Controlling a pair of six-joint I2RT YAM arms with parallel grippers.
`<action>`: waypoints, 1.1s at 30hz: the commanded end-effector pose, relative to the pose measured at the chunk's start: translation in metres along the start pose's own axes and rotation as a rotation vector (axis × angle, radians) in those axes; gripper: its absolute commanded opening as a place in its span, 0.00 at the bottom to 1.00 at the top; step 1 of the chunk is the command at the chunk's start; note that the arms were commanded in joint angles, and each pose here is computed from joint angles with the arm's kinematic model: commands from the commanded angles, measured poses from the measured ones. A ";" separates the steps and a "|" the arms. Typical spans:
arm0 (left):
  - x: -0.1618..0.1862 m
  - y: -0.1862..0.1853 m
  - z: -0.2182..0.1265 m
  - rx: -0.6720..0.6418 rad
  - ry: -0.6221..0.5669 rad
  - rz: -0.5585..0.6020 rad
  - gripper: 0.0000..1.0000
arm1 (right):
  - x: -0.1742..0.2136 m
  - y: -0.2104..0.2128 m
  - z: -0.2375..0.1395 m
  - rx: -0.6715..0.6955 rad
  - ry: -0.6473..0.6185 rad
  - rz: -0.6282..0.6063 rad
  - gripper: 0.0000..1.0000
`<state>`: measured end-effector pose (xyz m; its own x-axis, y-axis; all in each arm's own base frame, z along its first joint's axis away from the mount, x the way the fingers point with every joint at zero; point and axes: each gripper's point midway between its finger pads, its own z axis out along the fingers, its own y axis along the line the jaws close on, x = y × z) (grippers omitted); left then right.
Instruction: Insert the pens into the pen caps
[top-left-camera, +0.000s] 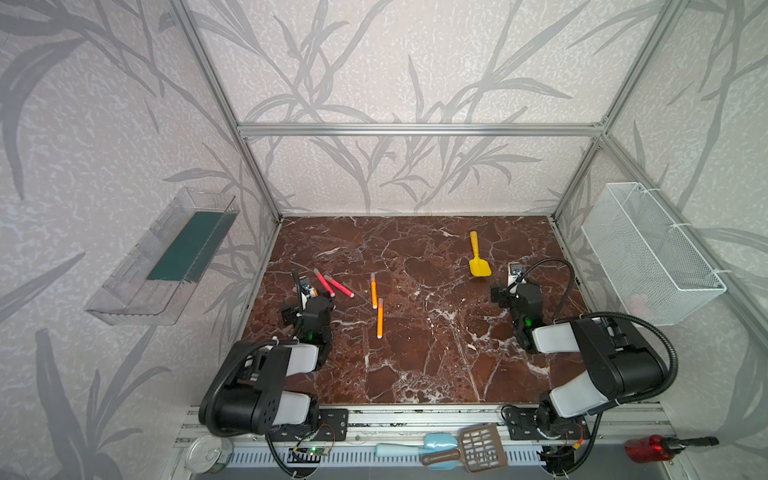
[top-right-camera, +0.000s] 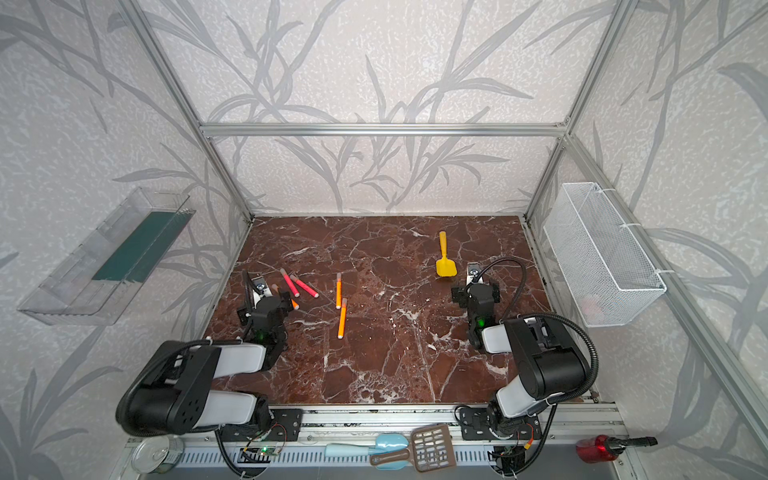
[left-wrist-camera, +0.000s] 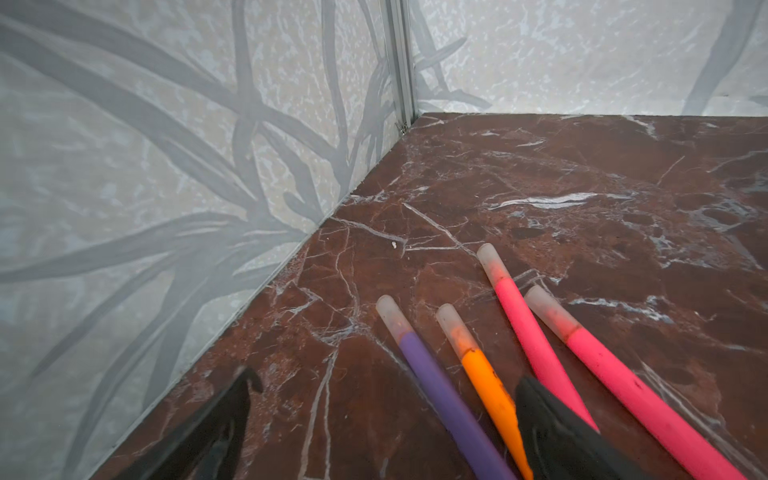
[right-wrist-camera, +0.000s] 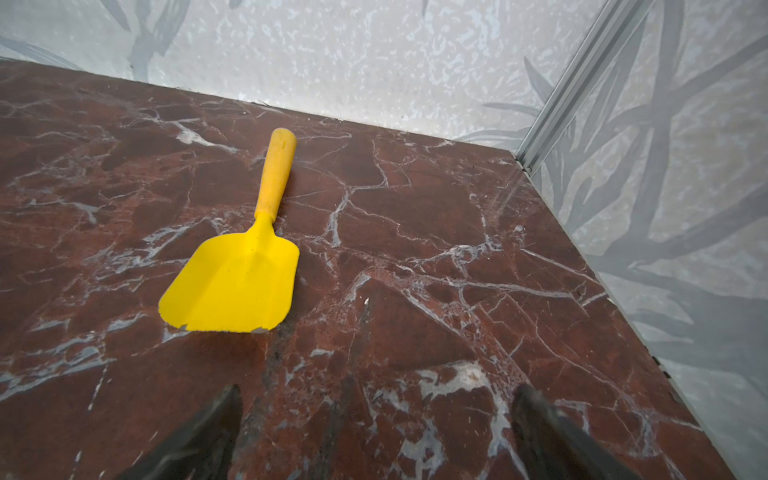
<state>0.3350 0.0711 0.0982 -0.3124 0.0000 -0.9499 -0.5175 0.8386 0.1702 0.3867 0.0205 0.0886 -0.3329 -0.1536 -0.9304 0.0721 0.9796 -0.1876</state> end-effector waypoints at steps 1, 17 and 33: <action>-0.035 -0.026 0.018 0.100 -0.098 -0.049 0.99 | -0.009 0.000 0.003 -0.005 -0.030 0.023 0.99; -0.017 -0.034 0.034 0.174 -0.007 -0.057 0.99 | -0.007 0.002 0.006 -0.021 0.011 0.026 0.99; -0.019 -0.034 0.034 0.172 -0.018 -0.057 0.99 | -0.008 -0.003 -0.017 -0.039 -0.086 0.051 0.99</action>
<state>0.3848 0.0622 0.0993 -0.2877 -0.0501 -0.9564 -0.3943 0.9163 0.0706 0.3832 0.0204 0.0835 -0.3470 -0.1284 -0.9290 0.0471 0.9869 -0.1540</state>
